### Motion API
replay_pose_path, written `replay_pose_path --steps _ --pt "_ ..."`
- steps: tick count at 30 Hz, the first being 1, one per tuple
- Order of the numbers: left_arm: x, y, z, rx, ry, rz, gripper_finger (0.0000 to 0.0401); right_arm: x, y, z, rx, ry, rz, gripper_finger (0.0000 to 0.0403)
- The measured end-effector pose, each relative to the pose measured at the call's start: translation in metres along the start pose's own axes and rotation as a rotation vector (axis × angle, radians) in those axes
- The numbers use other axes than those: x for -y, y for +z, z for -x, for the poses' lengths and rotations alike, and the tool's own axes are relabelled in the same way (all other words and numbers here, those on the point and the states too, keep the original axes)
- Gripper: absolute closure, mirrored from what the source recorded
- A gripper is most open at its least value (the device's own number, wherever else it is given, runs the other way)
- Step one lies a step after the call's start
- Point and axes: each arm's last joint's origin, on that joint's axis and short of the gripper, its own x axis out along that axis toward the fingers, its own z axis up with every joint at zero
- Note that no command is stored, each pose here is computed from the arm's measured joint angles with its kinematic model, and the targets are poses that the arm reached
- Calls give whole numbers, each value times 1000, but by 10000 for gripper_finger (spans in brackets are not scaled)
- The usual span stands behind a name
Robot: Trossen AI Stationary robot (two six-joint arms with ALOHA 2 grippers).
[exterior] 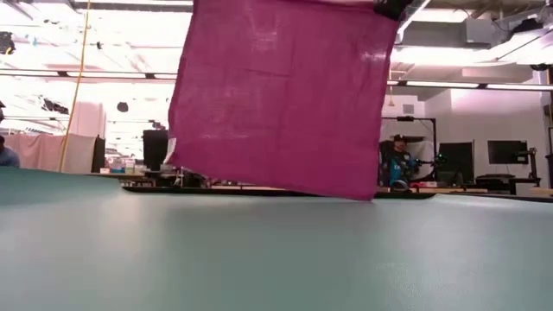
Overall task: Roll towel into tight, uniform cylinder
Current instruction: Fold the pink towel
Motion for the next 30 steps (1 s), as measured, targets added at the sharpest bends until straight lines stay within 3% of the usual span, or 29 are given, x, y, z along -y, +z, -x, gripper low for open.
replay_pose_path --steps 3,7,10,13,16,21,26,30 --pt "-7 -8 -13 -20 14 -2 401 5 13 -17 7 41 -23 403" --pt "-13 -18 -26 -75 50 -58 401 20 37 -29 136 83 -111 403" --pt "-17 -23 -30 -103 62 -56 401 27 46 -29 219 91 -179 403" --pt "-15 -27 -31 -129 33 -52 401 24 46 -22 237 126 -173 403" --pt "-10 -33 -28 -173 -31 -37 401 10 37 -11 204 201 -119 403" --pt "10 -50 -24 -265 -255 75 401 -27 9 16 123 350 -57 403" --pt "45 -74 -10 -390 -432 119 401 -62 -26 62 110 481 -20 403" --pt "76 -96 18 -474 -545 155 401 -79 -54 103 130 609 -60 403"
